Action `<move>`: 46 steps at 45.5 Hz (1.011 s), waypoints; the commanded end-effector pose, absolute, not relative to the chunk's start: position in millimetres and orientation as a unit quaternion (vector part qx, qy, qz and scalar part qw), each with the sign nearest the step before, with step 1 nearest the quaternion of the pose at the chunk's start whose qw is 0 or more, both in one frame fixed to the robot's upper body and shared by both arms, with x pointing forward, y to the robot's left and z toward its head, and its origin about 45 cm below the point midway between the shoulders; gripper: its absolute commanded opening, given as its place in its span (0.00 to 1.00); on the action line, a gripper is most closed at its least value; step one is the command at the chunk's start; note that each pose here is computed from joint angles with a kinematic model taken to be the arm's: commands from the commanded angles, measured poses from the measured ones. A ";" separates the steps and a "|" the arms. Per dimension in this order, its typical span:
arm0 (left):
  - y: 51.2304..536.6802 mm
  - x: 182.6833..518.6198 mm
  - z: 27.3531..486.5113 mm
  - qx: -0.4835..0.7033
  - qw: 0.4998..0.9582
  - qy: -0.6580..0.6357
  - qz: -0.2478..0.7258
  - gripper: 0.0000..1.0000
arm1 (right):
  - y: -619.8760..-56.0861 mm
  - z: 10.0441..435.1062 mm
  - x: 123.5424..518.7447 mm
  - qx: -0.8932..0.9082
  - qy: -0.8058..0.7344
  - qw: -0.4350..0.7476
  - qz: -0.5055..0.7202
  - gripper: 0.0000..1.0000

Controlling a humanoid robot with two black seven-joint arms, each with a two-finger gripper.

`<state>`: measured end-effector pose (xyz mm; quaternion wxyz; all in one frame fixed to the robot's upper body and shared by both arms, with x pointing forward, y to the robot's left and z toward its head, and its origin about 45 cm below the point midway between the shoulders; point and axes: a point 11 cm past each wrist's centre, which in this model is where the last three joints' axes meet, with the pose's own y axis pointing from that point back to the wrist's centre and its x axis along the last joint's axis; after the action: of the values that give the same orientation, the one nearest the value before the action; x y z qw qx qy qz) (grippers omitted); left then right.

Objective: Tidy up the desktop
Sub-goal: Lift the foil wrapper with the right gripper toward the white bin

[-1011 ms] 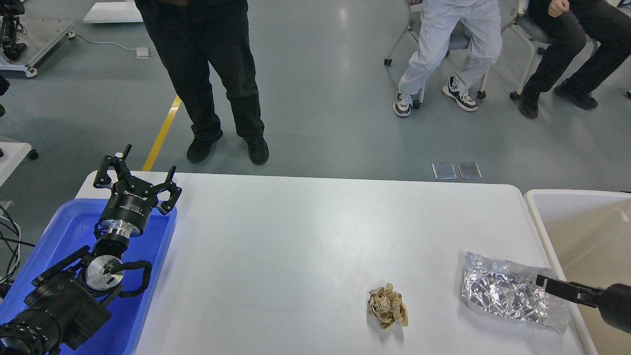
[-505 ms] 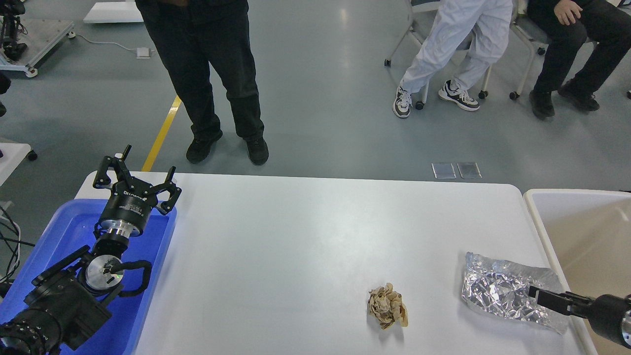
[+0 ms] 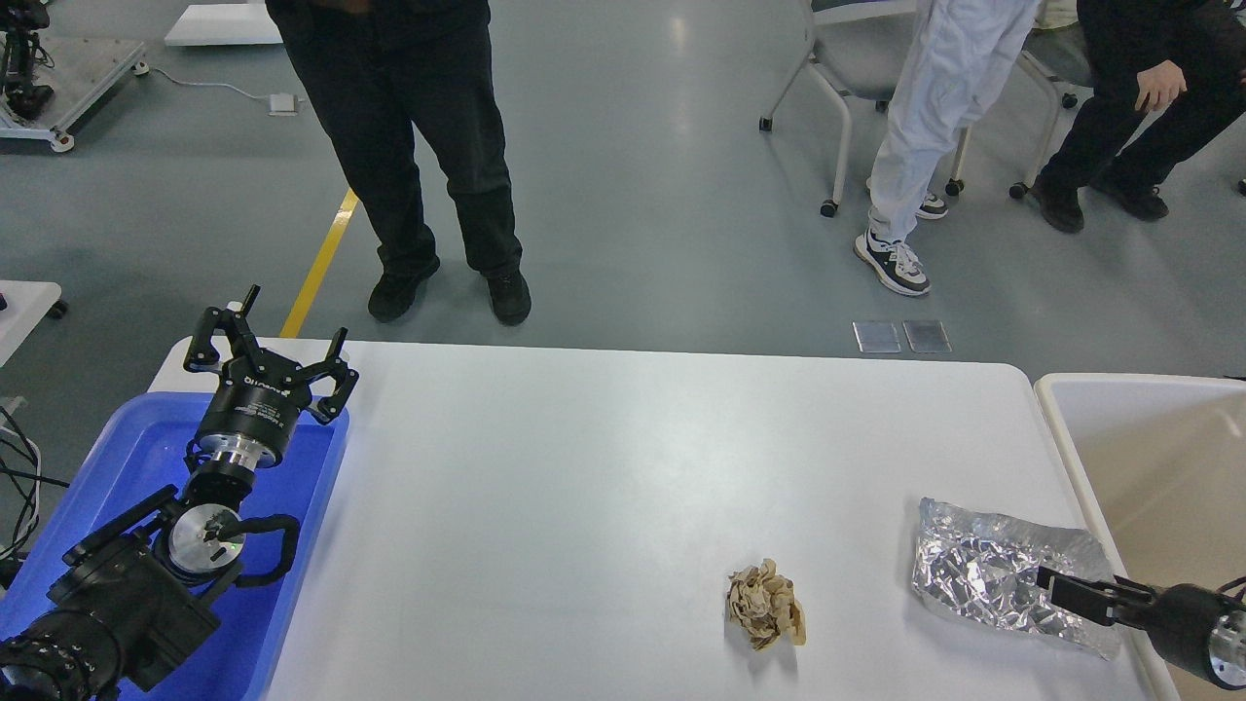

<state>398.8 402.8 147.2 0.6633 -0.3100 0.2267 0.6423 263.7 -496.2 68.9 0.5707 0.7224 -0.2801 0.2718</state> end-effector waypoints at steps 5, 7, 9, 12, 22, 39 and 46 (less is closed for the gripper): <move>402.9 398.8 147.1 -0.310 0.663 0.227 0.642 1.00 | -497.3 68.5 264.1 0.721 -0.279 0.571 0.275 0.51; 402.8 399.3 147.7 -0.311 0.663 0.226 0.642 1.00 | -498.4 69.0 263.9 0.720 -0.279 0.572 0.275 0.45; 402.8 399.3 147.7 -0.311 0.663 0.226 0.642 1.00 | -500.0 69.3 263.9 0.719 -0.280 0.574 0.275 0.39; 402.9 398.8 147.1 -0.310 0.663 0.227 0.642 1.00 | -502.4 69.6 263.4 0.717 -0.279 0.577 0.275 0.25; 402.9 398.8 147.1 -0.310 0.663 0.227 0.642 1.00 | -507.1 71.4 262.0 0.713 -0.280 0.581 0.274 0.00; 402.6 399.3 147.7 -0.310 0.664 0.226 0.642 1.00 | -499.2 72.0 259.7 0.734 -0.264 0.559 0.282 0.00; 402.7 398.7 147.1 -0.310 0.664 0.227 0.642 1.00 | -502.6 94.4 274.3 0.741 -0.294 0.527 0.293 0.00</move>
<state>398.9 402.9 147.3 0.6631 -0.3103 0.2265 0.6424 261.2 -501.8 74.2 0.5609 0.7303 -0.2702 0.2812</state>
